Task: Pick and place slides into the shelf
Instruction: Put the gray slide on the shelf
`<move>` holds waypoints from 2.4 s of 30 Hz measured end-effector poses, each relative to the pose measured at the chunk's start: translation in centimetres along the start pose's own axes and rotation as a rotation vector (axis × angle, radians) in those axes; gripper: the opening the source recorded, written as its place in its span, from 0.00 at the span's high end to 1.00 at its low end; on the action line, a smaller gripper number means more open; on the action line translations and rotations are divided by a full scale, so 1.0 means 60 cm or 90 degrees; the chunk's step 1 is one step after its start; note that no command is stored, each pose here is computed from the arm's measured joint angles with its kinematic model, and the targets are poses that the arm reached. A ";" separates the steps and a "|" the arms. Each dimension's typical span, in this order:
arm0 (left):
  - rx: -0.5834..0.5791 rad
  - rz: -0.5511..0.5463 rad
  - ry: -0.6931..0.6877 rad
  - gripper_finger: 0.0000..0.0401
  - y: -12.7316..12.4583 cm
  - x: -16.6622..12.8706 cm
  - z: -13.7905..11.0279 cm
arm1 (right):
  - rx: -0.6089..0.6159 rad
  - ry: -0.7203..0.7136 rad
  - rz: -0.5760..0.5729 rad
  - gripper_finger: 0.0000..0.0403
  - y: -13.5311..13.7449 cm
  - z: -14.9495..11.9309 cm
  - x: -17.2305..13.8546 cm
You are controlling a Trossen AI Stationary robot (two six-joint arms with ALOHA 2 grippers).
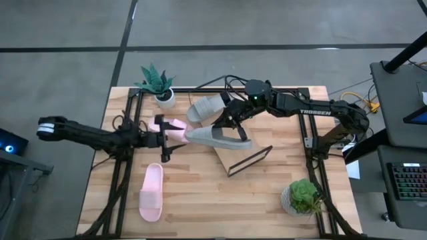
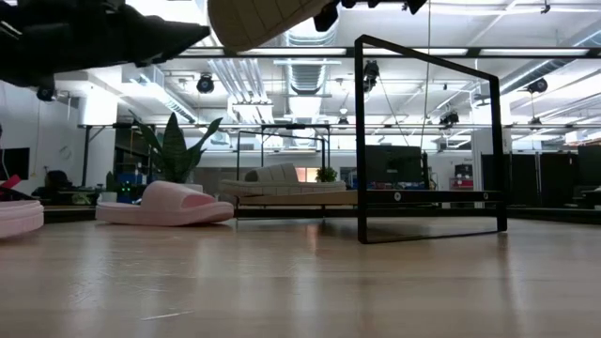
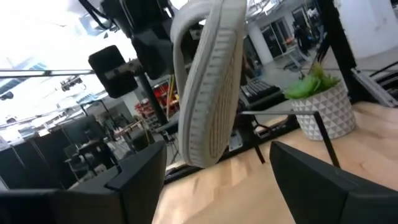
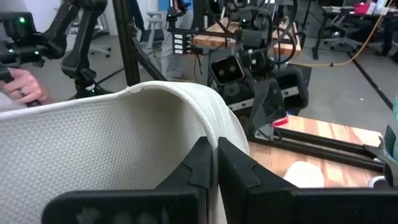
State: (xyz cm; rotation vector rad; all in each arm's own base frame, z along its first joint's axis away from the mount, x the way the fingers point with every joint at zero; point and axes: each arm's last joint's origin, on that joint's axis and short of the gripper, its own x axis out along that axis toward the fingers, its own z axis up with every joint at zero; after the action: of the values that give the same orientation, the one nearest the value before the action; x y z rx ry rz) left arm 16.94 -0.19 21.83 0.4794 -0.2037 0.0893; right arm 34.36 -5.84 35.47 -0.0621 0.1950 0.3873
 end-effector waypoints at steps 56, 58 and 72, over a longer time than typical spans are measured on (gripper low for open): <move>0.132 0.068 0.139 0.97 0.007 0.067 0.000 | -0.041 0.165 -0.270 0.77 -0.005 0.045 -0.043; 0.143 0.098 0.173 0.97 0.010 0.064 -0.002 | -0.035 0.193 -0.300 0.74 0.006 0.061 -0.054; 0.209 0.157 0.256 0.97 0.014 0.061 -0.010 | -0.241 0.286 -0.217 0.58 0.080 0.084 -0.063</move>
State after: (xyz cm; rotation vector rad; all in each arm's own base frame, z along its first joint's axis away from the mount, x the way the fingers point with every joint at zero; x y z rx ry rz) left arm 20.50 0.95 22.48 0.7504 0.1519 0.4608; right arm 30.00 -2.28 41.06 -0.5514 0.5450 0.0604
